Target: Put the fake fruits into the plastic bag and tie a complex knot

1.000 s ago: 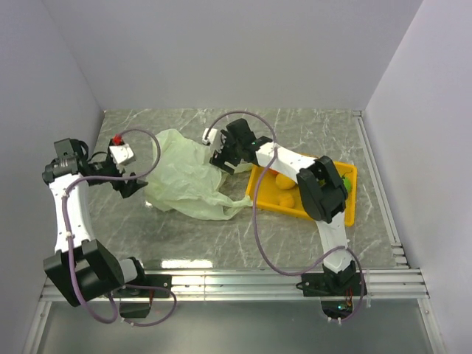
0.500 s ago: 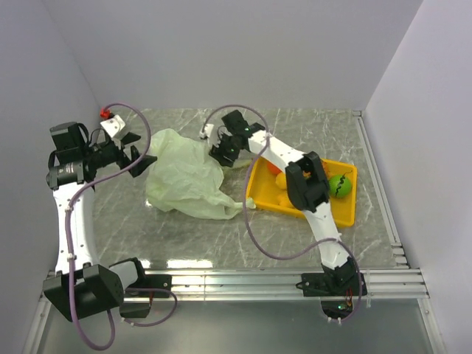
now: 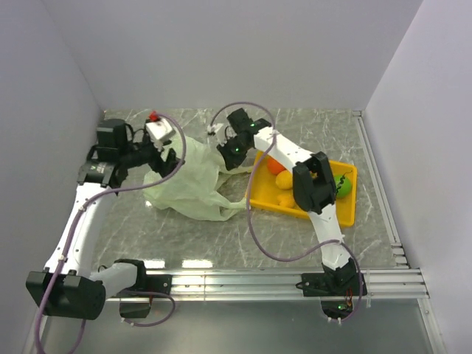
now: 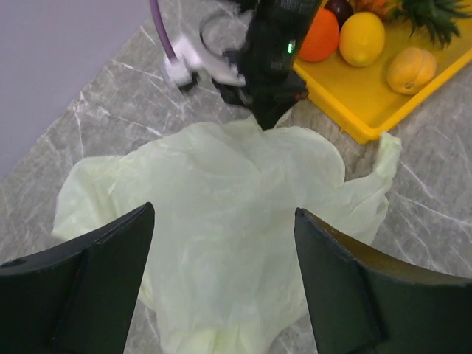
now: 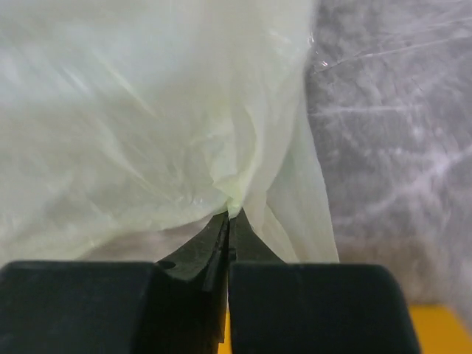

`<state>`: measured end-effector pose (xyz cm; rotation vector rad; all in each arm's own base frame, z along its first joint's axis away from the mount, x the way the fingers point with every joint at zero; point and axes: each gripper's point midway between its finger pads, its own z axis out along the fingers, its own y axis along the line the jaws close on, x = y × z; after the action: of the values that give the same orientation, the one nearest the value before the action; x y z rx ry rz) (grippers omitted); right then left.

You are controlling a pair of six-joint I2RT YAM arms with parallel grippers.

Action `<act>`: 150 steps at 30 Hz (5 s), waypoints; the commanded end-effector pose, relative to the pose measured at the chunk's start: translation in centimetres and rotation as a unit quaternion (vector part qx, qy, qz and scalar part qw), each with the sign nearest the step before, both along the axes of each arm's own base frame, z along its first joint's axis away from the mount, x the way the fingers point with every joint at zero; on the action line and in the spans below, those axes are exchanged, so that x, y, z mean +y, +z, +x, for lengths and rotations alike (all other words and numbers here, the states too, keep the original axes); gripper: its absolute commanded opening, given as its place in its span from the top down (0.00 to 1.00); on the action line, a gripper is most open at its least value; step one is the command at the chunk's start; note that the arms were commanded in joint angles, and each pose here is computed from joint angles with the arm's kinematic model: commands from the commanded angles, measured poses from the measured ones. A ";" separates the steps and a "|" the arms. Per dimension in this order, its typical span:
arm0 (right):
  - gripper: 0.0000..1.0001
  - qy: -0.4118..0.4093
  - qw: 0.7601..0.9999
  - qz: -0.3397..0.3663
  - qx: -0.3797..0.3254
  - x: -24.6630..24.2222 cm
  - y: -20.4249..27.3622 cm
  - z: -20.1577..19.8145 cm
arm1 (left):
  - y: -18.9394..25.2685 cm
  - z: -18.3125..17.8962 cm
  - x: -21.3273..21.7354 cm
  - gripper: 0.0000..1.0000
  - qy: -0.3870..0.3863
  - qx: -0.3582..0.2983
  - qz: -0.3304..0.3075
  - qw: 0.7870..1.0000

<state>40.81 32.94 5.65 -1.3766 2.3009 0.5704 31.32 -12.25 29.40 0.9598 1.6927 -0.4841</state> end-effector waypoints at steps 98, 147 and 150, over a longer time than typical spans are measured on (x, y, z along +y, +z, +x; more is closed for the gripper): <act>0.04 -0.525 0.844 -0.107 0.009 -31.8 5.4 -3.3 | -9.5 2.1 -5.9 0.99 0.115 0.401 -0.178 0.891; 0.08 -0.467 0.883 -0.016 0.029 -30.6 2.0 -9.1 | -9.8 1.5 -6.1 0.99 0.091 0.402 -0.173 0.895; 0.10 -0.465 0.885 -0.021 0.027 -30.6 0.7 -8.7 | -9.8 1.5 -6.1 0.99 0.092 0.401 -0.170 0.895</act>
<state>30.26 2.33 6.89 -0.1295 2.7130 0.2656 32.95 -18.19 18.73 0.2787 2.3287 -1.1145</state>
